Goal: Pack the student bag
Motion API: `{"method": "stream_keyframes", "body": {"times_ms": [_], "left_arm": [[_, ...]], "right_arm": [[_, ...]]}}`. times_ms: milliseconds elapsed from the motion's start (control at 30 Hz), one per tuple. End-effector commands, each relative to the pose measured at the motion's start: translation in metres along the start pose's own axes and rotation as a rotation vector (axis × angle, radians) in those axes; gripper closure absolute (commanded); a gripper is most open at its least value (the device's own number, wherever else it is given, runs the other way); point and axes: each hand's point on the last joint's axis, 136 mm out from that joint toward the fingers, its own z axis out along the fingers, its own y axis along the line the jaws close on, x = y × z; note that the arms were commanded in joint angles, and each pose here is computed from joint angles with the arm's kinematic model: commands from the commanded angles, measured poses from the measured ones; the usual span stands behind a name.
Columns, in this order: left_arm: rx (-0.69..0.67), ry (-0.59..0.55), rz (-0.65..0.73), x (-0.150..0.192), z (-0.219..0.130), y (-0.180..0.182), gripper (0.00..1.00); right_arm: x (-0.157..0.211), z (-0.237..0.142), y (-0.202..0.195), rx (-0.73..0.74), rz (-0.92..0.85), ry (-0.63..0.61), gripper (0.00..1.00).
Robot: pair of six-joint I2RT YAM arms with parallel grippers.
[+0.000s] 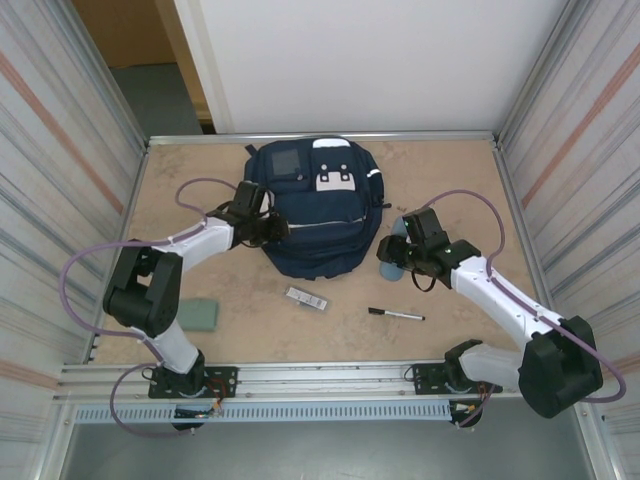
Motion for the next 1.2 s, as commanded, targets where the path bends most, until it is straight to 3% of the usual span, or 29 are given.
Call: {"method": "stream_keyframes", "body": {"times_ms": [0,133,267,333,500,633,733,867,1067,1167], "left_arm": [[0.111,-0.106,0.079,-0.036,-0.032,-0.034,1.0],[0.21,-0.139,0.063,-0.045,-0.067,-0.062,1.0],[0.293,-0.138,-0.065,-0.046,-0.089,-0.086,1.0],[0.325,-0.133,-0.127,-0.047,-0.096,-0.097,1.0],[0.403,-0.187,-0.169,-0.066,-0.117,-0.13,1.0],[0.444,-0.264,-0.156,-0.08,-0.13,-0.152,1.0],[0.469,-0.386,-0.108,-0.092,-0.137,-0.164,1.0],[0.493,-0.466,-0.132,-0.1,-0.137,-0.162,1.0],[0.476,-0.532,-0.179,-0.1,-0.136,-0.147,1.0],[0.434,-0.589,-0.102,-0.097,-0.147,-0.155,1.0]], "right_arm": [[0.007,0.003,0.013,-0.059,-0.035,0.016,0.53],[0.019,0.008,0.041,-0.149,-0.05,0.1,0.53],[0.021,0.005,0.076,-0.239,0.154,0.234,0.52],[0.014,0.006,0.084,-0.243,0.25,0.231,0.52],[-0.003,0.028,0.067,-0.15,0.426,0.154,0.58],[0.001,0.039,0.067,-0.154,0.552,0.221,0.58],[0.008,0.041,0.064,-0.13,0.627,0.234,0.57],[0.009,0.04,0.065,-0.14,0.735,0.245,0.57],[0.006,0.024,0.047,-0.076,0.827,0.159,0.58],[0.005,0.018,0.043,-0.026,0.793,0.147,0.57]]}}
